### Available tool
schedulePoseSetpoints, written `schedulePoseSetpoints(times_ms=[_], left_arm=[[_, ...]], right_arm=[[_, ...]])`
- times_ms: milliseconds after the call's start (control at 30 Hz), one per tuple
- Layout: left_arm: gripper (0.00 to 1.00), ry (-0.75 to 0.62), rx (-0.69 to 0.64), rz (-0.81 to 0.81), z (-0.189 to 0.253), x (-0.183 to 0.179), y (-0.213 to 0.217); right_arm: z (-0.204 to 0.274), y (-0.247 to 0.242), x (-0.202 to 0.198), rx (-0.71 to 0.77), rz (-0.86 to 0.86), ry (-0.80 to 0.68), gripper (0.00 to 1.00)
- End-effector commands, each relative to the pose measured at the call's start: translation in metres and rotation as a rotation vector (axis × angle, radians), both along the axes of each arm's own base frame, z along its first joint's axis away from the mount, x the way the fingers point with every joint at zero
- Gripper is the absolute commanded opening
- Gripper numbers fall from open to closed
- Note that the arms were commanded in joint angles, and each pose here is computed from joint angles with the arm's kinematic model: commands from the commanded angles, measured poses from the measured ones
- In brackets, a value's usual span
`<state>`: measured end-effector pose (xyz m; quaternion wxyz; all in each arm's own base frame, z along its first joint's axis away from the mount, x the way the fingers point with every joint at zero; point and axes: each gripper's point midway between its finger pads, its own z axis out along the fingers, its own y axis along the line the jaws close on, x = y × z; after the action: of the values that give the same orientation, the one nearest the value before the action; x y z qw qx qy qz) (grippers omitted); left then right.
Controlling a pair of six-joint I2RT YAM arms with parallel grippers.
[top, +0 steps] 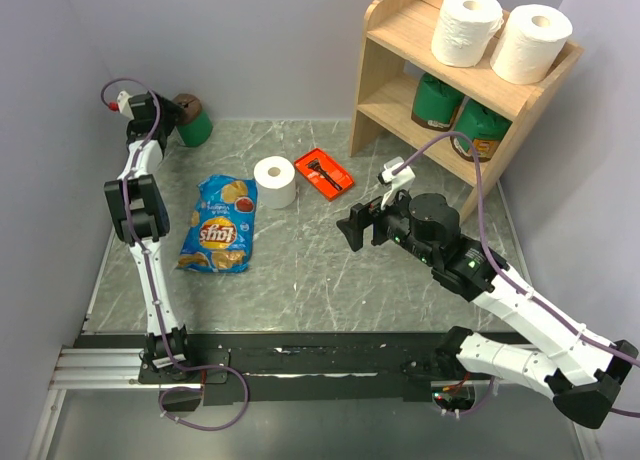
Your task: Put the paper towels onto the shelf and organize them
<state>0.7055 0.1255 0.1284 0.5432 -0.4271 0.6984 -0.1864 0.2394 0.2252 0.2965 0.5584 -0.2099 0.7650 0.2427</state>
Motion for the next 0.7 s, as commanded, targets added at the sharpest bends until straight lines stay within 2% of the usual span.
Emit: schedulePoseSetpoints(times_ms=[0, 167, 233, 467, 667], left_arm=[[0.86, -0.045, -0.017, -0.002, 0.004, 0.009, 0.003], [0.85, -0.011, 0.01, -0.026, -0.001, 0.01, -0.004], [0.81, -0.013, 0.024, -0.035, 0.003, 0.008, -0.005], [0.6, -0.033, 0.064, -0.091, 0.032, -0.004, -0.014], [0.59, -0.012, 0.105, -0.129, 0.052, -0.019, -0.021]], right_arm=[[0.033, 0.0, 0.003, 0.05, -0.007, -0.07, 0.98], [0.031, 0.002, 0.005, 0.042, -0.008, -0.065, 0.98], [0.033, 0.002, 0.005, 0.045, -0.006, -0.068, 0.98], [0.035, 0.001, 0.004, 0.054, -0.009, -0.069, 0.98], [0.039, -0.005, -0.002, 0.079, -0.013, -0.076, 0.98]])
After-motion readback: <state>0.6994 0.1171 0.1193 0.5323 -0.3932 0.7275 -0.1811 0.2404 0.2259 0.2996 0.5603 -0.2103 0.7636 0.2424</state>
